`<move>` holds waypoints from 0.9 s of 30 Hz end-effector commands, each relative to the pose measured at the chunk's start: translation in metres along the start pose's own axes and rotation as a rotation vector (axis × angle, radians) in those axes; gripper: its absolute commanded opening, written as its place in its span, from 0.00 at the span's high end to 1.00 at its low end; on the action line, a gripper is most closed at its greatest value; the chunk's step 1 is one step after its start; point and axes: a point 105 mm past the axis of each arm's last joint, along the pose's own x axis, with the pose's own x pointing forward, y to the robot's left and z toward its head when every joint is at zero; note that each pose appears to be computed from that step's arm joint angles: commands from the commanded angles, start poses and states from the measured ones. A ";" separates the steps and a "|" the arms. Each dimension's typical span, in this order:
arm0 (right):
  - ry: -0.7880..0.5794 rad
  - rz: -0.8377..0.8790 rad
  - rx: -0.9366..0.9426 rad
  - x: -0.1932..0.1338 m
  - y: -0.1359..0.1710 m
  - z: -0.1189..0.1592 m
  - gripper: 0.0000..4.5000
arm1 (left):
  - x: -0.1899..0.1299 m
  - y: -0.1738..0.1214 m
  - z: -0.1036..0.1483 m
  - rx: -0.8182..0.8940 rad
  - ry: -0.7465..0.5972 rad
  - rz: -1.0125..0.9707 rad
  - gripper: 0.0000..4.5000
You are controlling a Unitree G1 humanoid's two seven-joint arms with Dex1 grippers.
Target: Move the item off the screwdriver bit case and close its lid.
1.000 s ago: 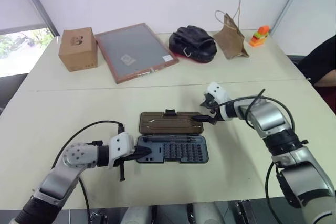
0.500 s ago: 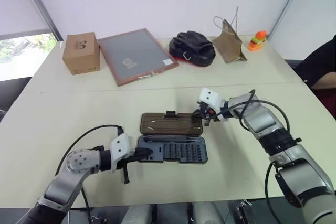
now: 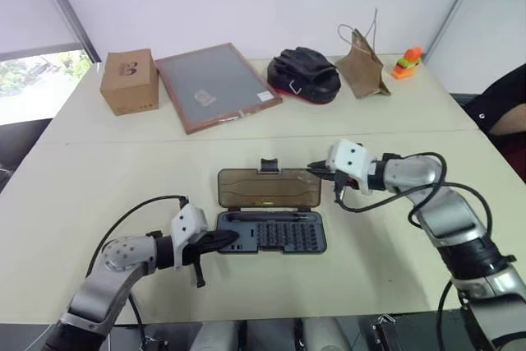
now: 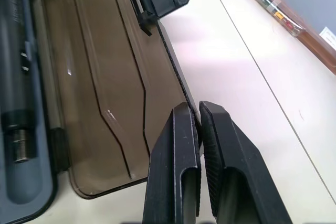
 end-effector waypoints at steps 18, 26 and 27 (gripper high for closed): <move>-0.082 -0.094 -0.165 -0.004 -0.009 0.020 0.99 | -0.049 0.110 0.116 -0.422 -0.521 0.322 1.00; -0.085 -0.119 -0.158 -0.002 -0.012 0.021 0.99 | -0.014 0.136 0.048 -0.253 -0.152 0.364 1.00; -0.084 -0.120 -0.163 -0.002 -0.012 0.021 0.99 | -0.008 0.133 0.046 -0.254 -0.137 0.317 1.00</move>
